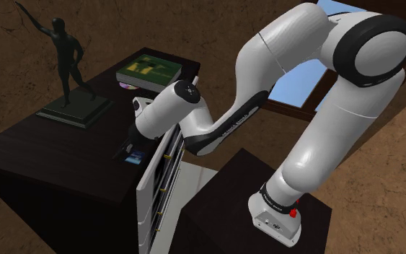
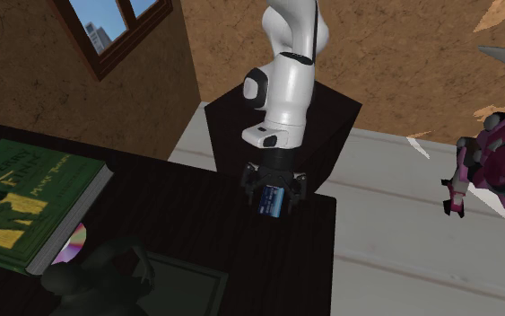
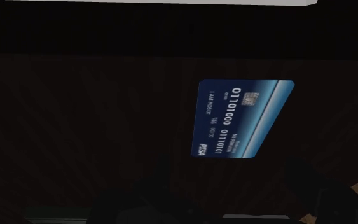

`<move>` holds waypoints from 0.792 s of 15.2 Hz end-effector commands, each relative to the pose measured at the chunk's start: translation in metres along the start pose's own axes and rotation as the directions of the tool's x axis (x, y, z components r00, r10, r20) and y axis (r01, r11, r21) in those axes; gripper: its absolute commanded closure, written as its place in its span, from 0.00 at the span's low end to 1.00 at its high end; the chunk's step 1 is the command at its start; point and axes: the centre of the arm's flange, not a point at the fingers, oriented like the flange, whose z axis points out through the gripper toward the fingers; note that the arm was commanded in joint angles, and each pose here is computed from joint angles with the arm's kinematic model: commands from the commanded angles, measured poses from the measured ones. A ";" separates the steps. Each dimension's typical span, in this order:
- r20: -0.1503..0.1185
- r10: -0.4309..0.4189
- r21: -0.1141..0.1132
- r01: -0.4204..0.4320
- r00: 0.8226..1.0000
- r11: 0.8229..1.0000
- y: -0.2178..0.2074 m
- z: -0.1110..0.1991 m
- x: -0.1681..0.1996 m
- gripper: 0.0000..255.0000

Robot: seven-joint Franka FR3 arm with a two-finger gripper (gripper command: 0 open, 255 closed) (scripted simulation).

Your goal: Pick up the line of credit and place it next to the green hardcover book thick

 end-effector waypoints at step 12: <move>0.000 -0.002 0.000 0.002 1.000 1.000 -0.001 0.003 -0.001 1.00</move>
